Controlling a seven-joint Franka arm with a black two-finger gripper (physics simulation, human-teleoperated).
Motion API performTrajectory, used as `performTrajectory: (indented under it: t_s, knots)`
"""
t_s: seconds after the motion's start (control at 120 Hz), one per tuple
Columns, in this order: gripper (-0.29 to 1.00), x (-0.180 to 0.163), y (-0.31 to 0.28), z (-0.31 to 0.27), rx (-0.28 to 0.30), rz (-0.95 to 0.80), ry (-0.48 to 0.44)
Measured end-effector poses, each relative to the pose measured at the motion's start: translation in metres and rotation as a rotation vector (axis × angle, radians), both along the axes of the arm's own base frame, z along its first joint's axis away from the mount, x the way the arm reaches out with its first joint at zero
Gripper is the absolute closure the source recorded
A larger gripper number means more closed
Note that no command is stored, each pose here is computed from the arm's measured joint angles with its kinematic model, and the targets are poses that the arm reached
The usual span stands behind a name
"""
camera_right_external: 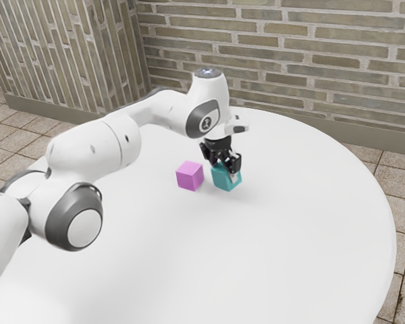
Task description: Pick up the blue block with one arm, and put the blue block on the table with one arm
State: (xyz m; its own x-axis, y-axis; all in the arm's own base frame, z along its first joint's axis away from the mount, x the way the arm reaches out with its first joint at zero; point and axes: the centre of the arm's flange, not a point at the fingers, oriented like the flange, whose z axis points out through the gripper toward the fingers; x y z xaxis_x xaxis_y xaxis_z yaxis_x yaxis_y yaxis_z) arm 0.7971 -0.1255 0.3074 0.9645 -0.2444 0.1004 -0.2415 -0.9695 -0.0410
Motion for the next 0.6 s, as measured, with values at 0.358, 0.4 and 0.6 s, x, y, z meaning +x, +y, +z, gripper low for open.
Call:
performTrajectory:
  t_s: [0.358,0.4,0.6]
  knots:
    - [0.07,-0.001,-0.003,0.035,-0.027,-0.004,-0.032]
    - [0.06,-0.003,-0.003,0.059,-0.028,-0.007,-0.053]
    - [0.02,-0.009,0.002,0.082,-0.02,-0.004,-0.053]
